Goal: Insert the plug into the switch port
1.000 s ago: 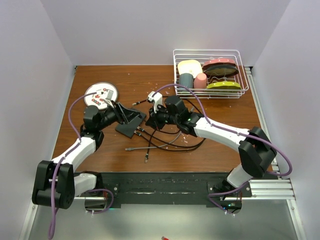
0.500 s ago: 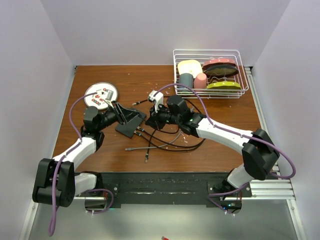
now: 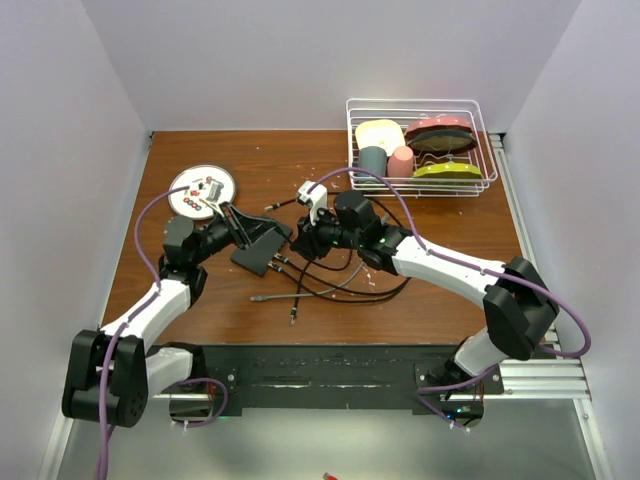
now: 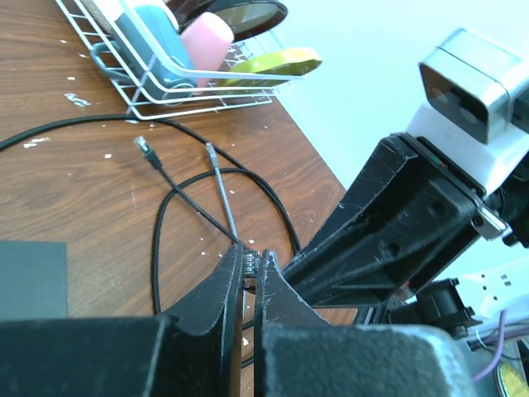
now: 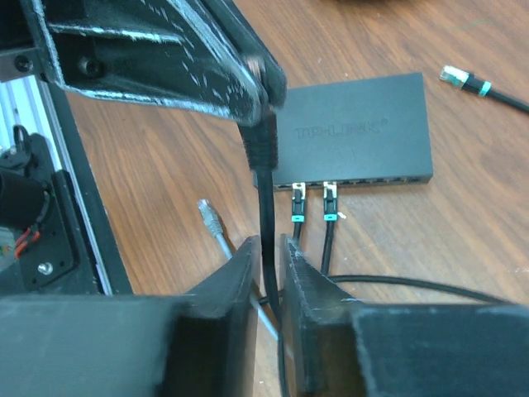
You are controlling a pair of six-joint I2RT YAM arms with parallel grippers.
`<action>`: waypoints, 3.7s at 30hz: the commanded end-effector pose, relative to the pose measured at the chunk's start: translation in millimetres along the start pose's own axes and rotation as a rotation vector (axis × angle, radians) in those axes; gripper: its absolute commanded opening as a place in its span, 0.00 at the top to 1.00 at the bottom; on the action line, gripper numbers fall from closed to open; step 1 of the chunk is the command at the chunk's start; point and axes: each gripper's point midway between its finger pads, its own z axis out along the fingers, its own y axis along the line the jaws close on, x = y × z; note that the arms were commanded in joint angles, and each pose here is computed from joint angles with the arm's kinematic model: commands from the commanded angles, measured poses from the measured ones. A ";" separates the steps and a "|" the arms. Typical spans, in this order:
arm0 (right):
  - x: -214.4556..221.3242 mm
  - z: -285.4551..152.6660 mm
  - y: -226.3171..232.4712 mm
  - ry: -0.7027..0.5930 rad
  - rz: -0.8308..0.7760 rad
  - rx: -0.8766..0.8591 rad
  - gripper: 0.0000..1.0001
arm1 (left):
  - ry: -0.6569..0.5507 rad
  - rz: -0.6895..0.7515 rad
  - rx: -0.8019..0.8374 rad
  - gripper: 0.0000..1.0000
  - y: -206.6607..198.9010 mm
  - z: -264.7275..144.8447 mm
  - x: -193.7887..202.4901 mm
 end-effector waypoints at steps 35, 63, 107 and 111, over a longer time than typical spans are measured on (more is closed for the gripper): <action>-61.0 -6.3 -1.9 -0.229 -0.057 0.177 0.48 | -0.098 -0.089 -0.272 1.00 -1.9 13.3 -18.8; -57.9 22.0 -0.4 -0.206 -0.023 0.148 0.63 | -0.071 -0.068 -0.242 1.00 -6.3 14.5 -13.2; -34.5 15.6 -11.5 -0.127 -0.041 0.208 1.00 | -0.159 0.043 -0.508 0.09 40.5 -8.1 -40.6; -30.6 19.3 -13.3 -0.107 -0.043 0.211 1.00 | -0.161 0.085 -0.564 0.09 51.0 -17.8 -44.0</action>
